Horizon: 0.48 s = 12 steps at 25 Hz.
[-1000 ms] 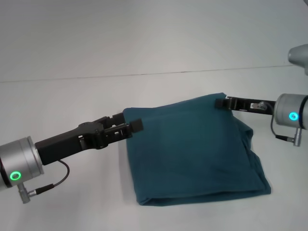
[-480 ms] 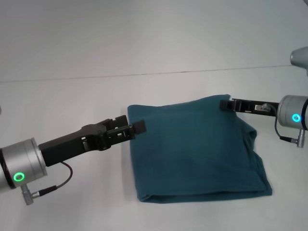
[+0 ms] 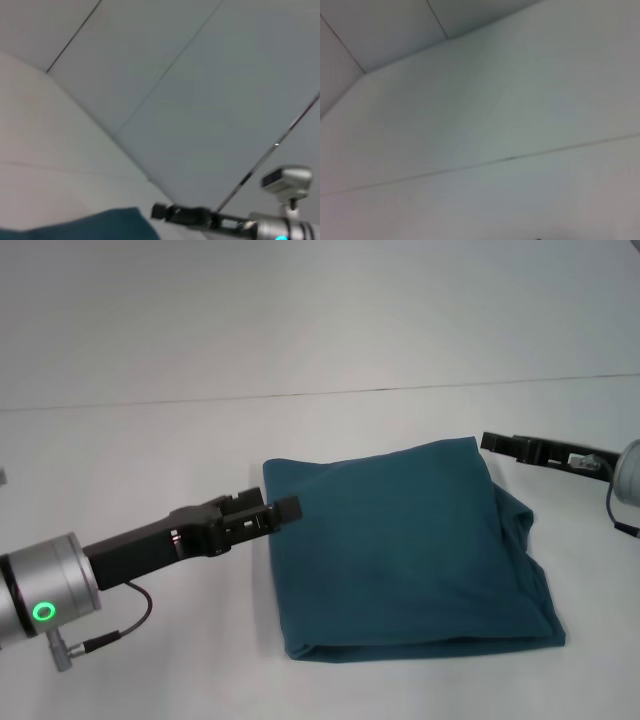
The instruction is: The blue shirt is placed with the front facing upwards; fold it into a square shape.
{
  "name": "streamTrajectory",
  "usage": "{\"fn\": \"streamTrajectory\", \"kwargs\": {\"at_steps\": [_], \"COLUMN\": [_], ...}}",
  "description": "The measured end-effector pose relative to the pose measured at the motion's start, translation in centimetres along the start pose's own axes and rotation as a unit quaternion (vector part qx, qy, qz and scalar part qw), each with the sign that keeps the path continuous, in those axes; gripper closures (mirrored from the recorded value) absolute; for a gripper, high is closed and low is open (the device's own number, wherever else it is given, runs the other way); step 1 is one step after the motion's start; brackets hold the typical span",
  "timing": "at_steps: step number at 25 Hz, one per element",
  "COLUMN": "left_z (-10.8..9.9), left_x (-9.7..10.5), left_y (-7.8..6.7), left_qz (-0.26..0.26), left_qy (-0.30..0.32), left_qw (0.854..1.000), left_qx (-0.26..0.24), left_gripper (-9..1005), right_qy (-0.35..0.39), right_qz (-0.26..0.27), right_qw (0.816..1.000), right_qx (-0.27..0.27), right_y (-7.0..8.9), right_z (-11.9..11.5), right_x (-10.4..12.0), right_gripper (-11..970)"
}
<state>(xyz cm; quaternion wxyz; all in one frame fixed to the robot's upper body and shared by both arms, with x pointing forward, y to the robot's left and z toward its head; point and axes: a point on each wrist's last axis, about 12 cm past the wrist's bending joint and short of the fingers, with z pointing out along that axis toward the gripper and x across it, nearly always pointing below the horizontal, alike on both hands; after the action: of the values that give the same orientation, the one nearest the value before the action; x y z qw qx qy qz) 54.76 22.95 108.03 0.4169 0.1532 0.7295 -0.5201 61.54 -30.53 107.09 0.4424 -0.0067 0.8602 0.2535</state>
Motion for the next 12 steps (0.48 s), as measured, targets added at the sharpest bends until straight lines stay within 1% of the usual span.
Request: {"fn": "streamTrajectory", "kwargs": {"at_steps": [3,7,9,12], "left_z": [0.3,0.5,0.5,0.5], "left_x": [0.4,0.9,1.2,1.4], "left_y": [0.5,0.7,0.7,0.9], "left_qz": [-0.023,-0.056,-0.079,-0.098], "left_qy": [0.019,0.047,0.067,0.087], "left_qw": [0.999,0.997,0.994,0.99], "left_qx": [-0.021,-0.031,-0.038,-0.048], "left_gripper": [35,35,35,35], "right_qy": [-0.012,-0.014,-0.011,-0.008], "right_qz": [-0.003,-0.006,-0.005,0.0], "right_qw": [1.0,0.999,0.999,0.999], "right_qx": [-0.02,-0.043,-0.047,-0.051], "right_y": [0.0,-0.3,-0.6,-0.9], "right_z": [-0.7,-1.7,-2.1,-2.5], "right_x": [-0.4,-1.0,-1.2,-1.5], "right_gripper": [481,315,280,227]}}
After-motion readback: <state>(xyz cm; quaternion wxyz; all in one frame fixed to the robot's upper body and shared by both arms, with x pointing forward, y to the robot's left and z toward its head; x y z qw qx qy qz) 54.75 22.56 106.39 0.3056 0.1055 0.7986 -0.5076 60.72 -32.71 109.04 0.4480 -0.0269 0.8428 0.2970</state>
